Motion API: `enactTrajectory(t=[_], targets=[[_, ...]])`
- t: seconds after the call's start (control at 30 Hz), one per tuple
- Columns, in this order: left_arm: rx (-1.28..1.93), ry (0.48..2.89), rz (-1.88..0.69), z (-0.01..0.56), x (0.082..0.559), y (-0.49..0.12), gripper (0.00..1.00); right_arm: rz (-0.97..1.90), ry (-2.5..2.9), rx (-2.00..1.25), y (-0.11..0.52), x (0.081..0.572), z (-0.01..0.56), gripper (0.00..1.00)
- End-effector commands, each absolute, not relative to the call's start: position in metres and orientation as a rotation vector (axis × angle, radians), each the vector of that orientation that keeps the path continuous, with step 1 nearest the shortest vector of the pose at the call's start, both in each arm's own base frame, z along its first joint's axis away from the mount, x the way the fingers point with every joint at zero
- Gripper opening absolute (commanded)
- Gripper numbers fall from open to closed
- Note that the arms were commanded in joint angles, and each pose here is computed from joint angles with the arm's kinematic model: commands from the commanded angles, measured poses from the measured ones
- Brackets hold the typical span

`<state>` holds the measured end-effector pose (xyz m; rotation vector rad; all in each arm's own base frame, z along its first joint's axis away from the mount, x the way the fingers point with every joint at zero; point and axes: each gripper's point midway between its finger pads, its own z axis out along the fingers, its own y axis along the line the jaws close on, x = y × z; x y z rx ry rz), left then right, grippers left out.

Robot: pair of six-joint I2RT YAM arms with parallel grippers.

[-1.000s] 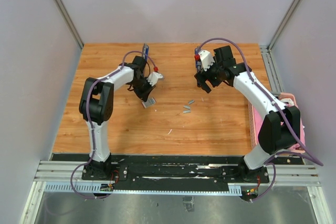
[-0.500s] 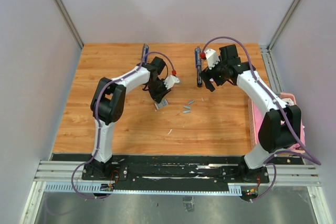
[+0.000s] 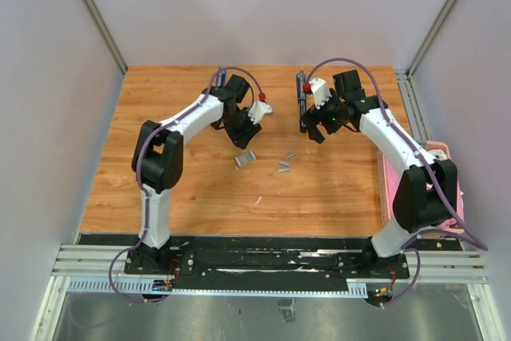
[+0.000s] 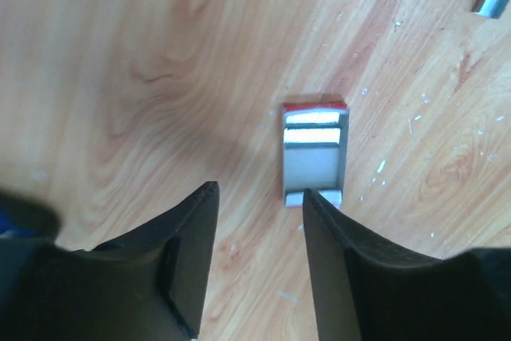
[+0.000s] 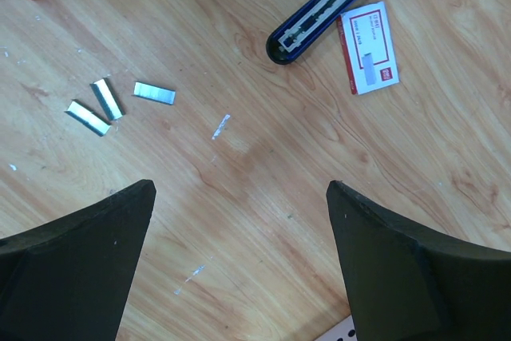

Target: Unload the staples from the stapler

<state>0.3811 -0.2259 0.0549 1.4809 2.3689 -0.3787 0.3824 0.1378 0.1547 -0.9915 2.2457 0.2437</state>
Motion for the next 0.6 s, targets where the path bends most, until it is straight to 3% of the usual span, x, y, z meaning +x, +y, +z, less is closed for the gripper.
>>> enactTrajectory(t=[0.0, 0.13, 0.3, 0.57], targets=[[1.281, 2.216, -0.324, 0.154, 0.403, -0.214, 0.56, 0.348, 2.229, -1.048, 0.145, 0.369, 0.152, 0.91], [1.15, 2.169, -0.286, 0.198, 0.394, -0.18, 0.71, 0.421, 2.205, -1.08, 0.153, 0.361, 0.156, 0.91], [0.951, 2.123, -0.212, 0.226, 0.366, -0.125, 0.98, 0.551, 2.195, -1.116, 0.168, 0.352, 0.157, 0.91], [0.732, 2.05, -0.036, 0.23, 0.295, -0.062, 0.98, 0.534, 2.179, -1.19, 0.177, 0.356, 0.155, 0.88]])
